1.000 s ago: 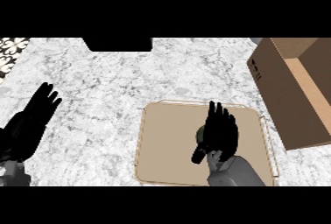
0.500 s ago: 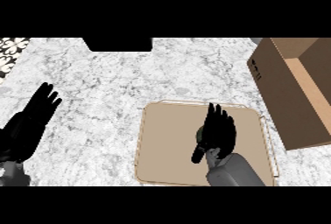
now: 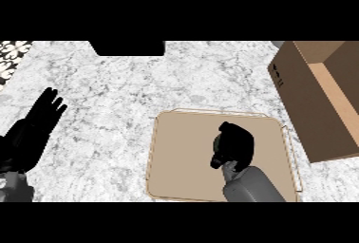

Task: Pick the squash from the tray and place it in the cardboard box

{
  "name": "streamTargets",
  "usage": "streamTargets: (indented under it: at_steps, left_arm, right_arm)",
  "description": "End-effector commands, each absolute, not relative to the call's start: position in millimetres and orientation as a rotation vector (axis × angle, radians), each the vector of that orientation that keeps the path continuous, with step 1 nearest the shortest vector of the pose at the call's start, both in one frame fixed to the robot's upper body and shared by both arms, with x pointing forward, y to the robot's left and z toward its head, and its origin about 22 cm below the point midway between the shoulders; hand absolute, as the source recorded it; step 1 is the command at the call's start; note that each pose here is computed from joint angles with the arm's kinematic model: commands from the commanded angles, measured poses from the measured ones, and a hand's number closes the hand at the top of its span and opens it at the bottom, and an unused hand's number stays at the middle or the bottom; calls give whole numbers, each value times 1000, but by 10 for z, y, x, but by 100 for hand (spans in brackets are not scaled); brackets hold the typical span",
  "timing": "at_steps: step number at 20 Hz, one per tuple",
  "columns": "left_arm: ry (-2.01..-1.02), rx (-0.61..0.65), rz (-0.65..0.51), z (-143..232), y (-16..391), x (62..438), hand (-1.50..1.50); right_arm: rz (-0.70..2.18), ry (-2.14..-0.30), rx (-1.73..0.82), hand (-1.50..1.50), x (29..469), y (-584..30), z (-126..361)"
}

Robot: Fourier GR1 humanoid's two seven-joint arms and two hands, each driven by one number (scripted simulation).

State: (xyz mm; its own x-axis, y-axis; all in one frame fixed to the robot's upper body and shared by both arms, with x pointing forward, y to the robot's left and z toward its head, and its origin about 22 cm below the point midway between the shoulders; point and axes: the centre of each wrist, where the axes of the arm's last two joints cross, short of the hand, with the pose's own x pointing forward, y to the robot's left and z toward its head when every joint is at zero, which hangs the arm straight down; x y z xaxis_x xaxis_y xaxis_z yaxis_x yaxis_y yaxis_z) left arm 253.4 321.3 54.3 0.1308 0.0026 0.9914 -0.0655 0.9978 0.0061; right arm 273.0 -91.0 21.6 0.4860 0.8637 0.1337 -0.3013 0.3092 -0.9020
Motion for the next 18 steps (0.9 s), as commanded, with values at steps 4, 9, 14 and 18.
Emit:
streamTargets:
  at_steps: [4, 9, 14, 18]
  left_arm:
    - [-1458, 54, 54, 569, 3208, 2543, 0]
    - [-1451, 64, 55, 548, 3200, 2373, 0]
    - [-1464, 38, 2, 642, 3140, 2506, 0]
    - [-1454, 26, 7, 521, 3133, 2439, 0]
  right_arm:
    - [864, -667, -1030, 150, 2732, -1047, 21]
    - [851, -691, -1031, 150, 2822, -1022, 296]
    - [839, -746, -889, 150, 3847, -1442, 650]
    - [834, -750, -927, 150, 4135, -1821, 569]
